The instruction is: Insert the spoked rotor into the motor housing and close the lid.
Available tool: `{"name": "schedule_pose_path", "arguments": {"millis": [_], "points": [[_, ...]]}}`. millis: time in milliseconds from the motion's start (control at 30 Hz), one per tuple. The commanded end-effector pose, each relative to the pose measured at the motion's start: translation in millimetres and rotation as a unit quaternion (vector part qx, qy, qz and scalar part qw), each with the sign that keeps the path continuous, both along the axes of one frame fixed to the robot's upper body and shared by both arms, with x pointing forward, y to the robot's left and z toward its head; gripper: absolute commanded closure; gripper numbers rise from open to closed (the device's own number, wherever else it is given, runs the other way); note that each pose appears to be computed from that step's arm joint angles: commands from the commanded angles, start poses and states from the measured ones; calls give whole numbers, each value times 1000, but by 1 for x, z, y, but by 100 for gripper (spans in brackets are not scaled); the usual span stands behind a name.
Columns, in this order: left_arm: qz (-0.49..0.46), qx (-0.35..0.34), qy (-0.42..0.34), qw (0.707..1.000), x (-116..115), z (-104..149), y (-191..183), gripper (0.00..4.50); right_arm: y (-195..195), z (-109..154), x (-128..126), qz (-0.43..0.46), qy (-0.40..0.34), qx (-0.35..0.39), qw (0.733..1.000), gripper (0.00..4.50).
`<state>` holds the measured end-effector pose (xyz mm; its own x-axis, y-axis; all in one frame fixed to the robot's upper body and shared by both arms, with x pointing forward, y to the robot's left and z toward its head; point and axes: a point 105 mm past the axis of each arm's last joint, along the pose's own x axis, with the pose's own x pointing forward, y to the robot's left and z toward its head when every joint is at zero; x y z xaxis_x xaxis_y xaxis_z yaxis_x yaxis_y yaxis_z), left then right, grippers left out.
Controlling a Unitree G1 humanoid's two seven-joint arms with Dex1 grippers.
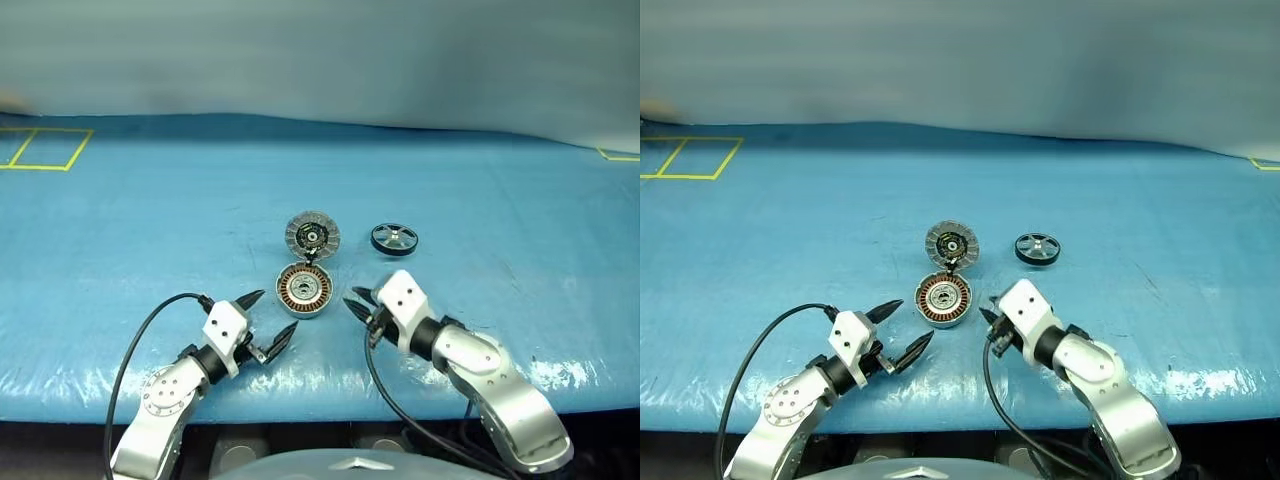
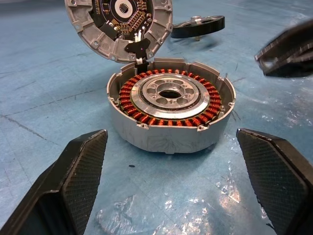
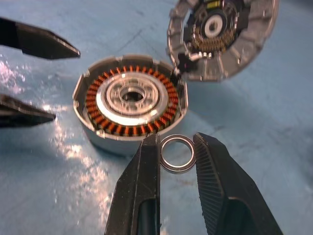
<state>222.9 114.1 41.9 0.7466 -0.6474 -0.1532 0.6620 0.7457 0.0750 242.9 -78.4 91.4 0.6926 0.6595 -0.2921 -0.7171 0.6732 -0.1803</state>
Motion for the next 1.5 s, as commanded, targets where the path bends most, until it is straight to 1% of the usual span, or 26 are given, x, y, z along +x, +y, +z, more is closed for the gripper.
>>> {"name": "schedule_pose_path", "arguments": {"millis": [33,267,533,1033,1333,1400,1500], "points": [[1,-3,-23,1000,0,10,-3,0,15,7,4,1,-5,21,1000,384],[8,-3,-22,1000,0,9,-2,0,44,-3,17,5,29,60,998,384],[16,-2,-18,1000,-1,8,0,0,55,-12,21,3,43,76,996,384],[18,-4,-17,1000,-1,9,0,0,63,-22,24,7,54,82,995,384],[21,-5,-18,1000,0,9,0,0,62,-30,26,1,66,67,996,384],[21,-5,-18,1000,0,8,0,0,60,-31,24,3,72,67,995,311],[21,-5,-16,1000,1,7,1,0,58,-30,19,7,77,67,995,216]]}}
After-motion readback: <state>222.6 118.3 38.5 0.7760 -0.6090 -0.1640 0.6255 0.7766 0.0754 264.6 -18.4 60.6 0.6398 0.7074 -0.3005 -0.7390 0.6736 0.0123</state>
